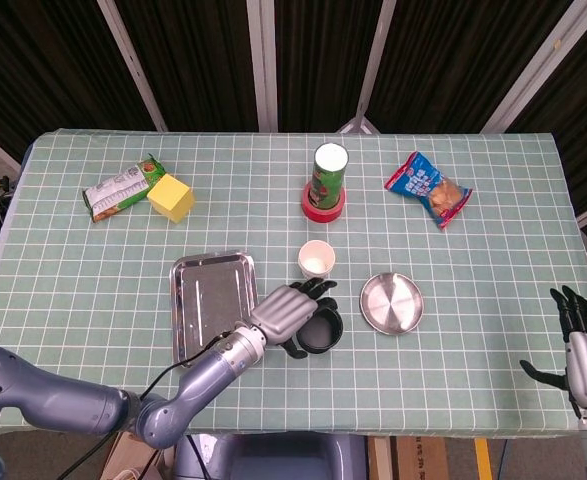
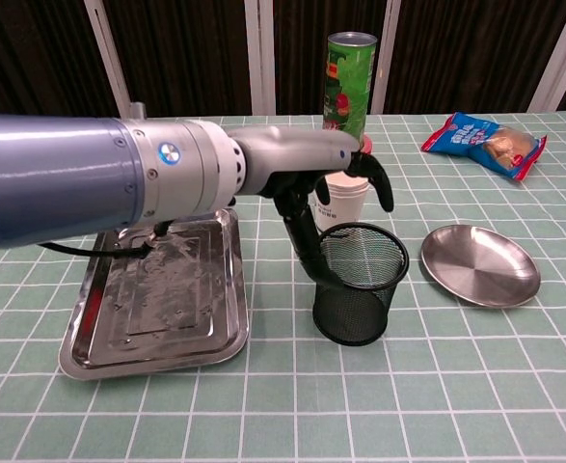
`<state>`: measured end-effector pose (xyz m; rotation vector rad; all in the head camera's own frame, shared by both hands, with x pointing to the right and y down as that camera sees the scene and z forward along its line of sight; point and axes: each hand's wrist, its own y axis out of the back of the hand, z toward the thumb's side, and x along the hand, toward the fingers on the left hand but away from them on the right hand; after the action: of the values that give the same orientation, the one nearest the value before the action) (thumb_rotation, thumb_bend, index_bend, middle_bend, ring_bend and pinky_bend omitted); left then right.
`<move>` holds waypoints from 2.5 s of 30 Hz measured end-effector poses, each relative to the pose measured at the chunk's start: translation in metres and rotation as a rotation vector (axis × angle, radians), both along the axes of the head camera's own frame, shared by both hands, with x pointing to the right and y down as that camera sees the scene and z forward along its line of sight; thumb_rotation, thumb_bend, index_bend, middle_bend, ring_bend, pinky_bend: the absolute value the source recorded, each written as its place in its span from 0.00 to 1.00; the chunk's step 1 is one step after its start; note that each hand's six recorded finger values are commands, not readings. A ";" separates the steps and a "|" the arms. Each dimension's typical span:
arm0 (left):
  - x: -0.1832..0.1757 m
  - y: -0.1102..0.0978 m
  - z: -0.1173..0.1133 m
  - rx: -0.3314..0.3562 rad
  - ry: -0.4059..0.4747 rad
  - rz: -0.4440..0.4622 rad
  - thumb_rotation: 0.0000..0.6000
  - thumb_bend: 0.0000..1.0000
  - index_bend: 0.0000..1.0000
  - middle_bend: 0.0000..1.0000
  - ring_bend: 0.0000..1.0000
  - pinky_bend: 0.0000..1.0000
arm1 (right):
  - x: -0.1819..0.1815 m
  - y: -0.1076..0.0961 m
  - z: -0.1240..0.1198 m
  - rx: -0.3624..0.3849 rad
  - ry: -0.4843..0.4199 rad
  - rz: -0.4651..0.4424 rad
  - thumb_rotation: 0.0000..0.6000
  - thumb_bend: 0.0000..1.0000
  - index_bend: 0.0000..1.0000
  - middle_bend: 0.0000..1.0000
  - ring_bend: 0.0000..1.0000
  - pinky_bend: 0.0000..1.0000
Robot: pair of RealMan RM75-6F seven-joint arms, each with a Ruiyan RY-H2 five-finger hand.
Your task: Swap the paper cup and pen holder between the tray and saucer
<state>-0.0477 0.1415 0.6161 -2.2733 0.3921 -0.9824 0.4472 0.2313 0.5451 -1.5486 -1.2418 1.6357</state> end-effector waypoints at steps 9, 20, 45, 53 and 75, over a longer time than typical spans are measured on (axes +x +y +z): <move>-0.016 -0.023 -0.032 0.139 0.083 -0.085 1.00 0.00 0.22 0.01 0.00 0.12 | 0.003 0.000 0.000 0.003 0.015 0.016 1.00 0.00 0.00 0.01 0.04 0.00; -0.029 -0.076 -0.002 0.131 0.064 -0.198 1.00 0.00 0.21 0.00 0.00 0.00 | 0.015 -0.001 0.013 -0.040 0.064 0.054 1.00 0.00 0.00 0.01 0.04 0.00; 0.022 -0.088 0.090 -0.026 0.022 -0.188 1.00 0.00 0.21 0.01 0.00 0.00 | 0.030 -0.003 0.013 -0.042 0.119 0.097 1.00 0.00 0.00 0.01 0.04 0.00; 0.026 -0.085 0.099 -0.008 0.029 -0.182 1.00 0.08 0.26 0.17 0.13 0.23 | 0.029 -0.002 0.014 -0.043 0.113 0.100 1.00 0.00 0.00 0.01 0.04 0.00; 0.018 -0.095 0.090 0.112 0.033 -0.198 1.00 0.59 0.45 0.44 0.38 0.50 | 0.032 -0.002 0.014 -0.041 0.105 0.114 1.00 0.00 0.00 0.01 0.05 0.00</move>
<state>-0.0294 0.0467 0.7065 -2.1826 0.6800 -0.9939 0.4788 0.2295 0.5593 -1.4191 -1.2681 1.8011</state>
